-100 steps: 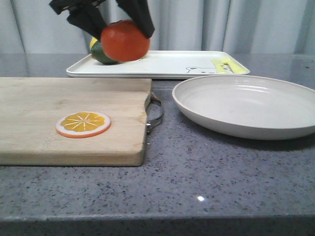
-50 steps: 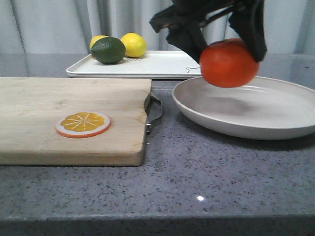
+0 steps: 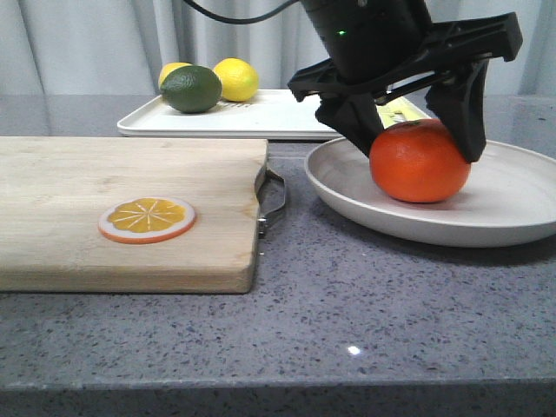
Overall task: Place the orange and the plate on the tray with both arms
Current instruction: 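Carry the orange with the left gripper and lower it onto the white plate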
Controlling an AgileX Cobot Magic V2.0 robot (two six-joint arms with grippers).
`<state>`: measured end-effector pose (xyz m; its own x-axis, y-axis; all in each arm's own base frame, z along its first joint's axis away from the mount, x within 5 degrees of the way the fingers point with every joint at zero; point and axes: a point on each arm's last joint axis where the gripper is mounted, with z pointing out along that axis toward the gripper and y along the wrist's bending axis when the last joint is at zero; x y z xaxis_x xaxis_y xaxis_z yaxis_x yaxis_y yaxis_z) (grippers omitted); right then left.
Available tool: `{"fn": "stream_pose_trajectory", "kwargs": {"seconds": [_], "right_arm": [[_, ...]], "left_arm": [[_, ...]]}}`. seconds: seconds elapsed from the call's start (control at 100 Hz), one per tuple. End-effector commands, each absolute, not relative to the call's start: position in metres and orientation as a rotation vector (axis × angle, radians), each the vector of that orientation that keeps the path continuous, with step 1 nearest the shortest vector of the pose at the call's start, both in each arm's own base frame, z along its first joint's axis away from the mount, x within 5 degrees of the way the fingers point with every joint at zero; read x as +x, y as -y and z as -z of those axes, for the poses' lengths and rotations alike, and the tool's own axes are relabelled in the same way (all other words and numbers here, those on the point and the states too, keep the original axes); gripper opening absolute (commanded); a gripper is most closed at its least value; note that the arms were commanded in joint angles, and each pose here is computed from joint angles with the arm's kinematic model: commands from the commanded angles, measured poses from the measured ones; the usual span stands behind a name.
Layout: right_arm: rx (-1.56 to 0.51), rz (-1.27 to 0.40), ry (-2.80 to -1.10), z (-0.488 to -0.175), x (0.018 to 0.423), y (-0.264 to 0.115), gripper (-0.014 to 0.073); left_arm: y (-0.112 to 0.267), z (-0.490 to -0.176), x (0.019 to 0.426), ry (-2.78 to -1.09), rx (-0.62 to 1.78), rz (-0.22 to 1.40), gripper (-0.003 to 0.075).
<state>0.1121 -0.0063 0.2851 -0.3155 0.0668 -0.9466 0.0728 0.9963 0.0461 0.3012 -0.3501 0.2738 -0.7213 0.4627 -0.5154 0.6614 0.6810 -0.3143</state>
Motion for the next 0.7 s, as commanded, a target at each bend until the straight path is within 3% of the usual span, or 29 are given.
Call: {"fn": "stream_pose_trajectory", "kwargs": {"seconds": [0.0,0.07,0.18,0.4,0.69], "right_arm": [[0.100,0.011,-1.795,-0.303,0.116,0.007,-0.0064],[0.100,0.011,-1.795,-0.303,0.116,0.007,-0.0064],[0.100,0.011,-1.796,-0.303,0.116,0.007,-0.0064],[0.100,0.011,-1.798,-0.302,0.116,0.007,-0.0064],[0.100,0.011,-1.798,-0.302,0.116,0.007,-0.0064]], "left_arm": [[0.349,-0.311,0.297,-2.370,0.853,0.737,0.0456],[0.349,-0.311,0.297,-2.370,0.856,0.731,0.0559],[0.348,-0.311,0.297,-2.372,0.858,0.731,0.0636],[0.347,-0.320,0.296,-2.357,0.867,0.727,0.0645],[0.344,-0.358,0.294,-2.304,0.893,0.752,0.0638]]}}
